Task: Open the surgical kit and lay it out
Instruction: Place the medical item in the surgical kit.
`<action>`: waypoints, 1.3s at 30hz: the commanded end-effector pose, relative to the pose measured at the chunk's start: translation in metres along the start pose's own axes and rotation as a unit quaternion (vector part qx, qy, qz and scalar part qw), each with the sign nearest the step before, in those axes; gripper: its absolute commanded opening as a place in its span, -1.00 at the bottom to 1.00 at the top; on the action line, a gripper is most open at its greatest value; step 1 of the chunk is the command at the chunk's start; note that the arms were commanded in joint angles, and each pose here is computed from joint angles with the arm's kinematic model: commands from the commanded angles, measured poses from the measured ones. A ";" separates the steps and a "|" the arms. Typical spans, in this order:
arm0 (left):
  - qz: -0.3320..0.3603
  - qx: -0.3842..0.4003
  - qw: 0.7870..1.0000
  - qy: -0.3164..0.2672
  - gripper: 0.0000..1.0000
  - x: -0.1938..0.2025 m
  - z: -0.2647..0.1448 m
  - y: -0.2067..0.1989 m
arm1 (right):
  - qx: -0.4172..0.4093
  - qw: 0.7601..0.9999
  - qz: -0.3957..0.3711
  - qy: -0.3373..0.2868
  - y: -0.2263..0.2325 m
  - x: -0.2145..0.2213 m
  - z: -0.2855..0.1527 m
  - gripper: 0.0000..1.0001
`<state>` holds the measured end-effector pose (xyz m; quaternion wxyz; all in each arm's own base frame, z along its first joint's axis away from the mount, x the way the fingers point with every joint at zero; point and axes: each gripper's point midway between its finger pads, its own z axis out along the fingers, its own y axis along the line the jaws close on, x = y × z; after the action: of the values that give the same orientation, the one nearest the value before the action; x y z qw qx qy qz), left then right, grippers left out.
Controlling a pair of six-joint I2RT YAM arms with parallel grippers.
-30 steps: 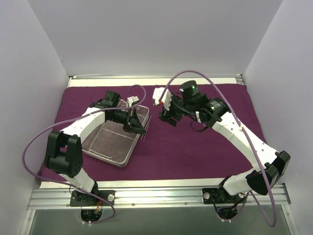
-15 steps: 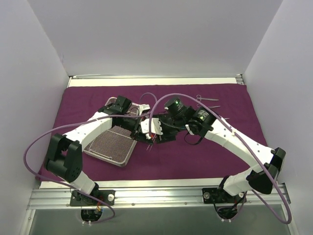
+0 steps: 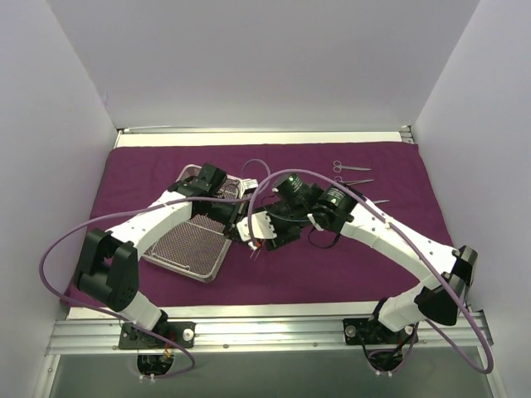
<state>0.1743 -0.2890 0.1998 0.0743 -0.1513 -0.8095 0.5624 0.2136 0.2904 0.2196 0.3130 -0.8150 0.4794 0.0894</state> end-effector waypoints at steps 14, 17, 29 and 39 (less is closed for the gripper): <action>0.041 0.037 0.998 0.013 -0.95 -0.002 0.000 -0.029 | -0.015 0.998 -0.048 0.036 0.010 0.012 0.021 -0.45; 0.040 0.042 0.998 0.015 -0.89 -0.002 0.001 -0.030 | -0.006 0.997 -0.057 0.045 0.007 0.014 0.021 -0.70; 0.054 0.028 0.998 -0.006 0.15 -0.014 -0.010 -0.023 | 0.024 0.998 -0.019 0.050 0.007 0.024 0.026 -1.00; -0.070 -0.269 0.894 -0.352 0.87 -0.084 -0.189 0.074 | 0.123 0.932 0.339 0.027 -0.003 0.076 0.022 -1.00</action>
<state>0.2950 -0.1743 0.1893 -0.1182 0.0440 -0.8834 0.4513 0.2278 0.2542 0.1496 0.2823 -0.7243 0.6250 0.0720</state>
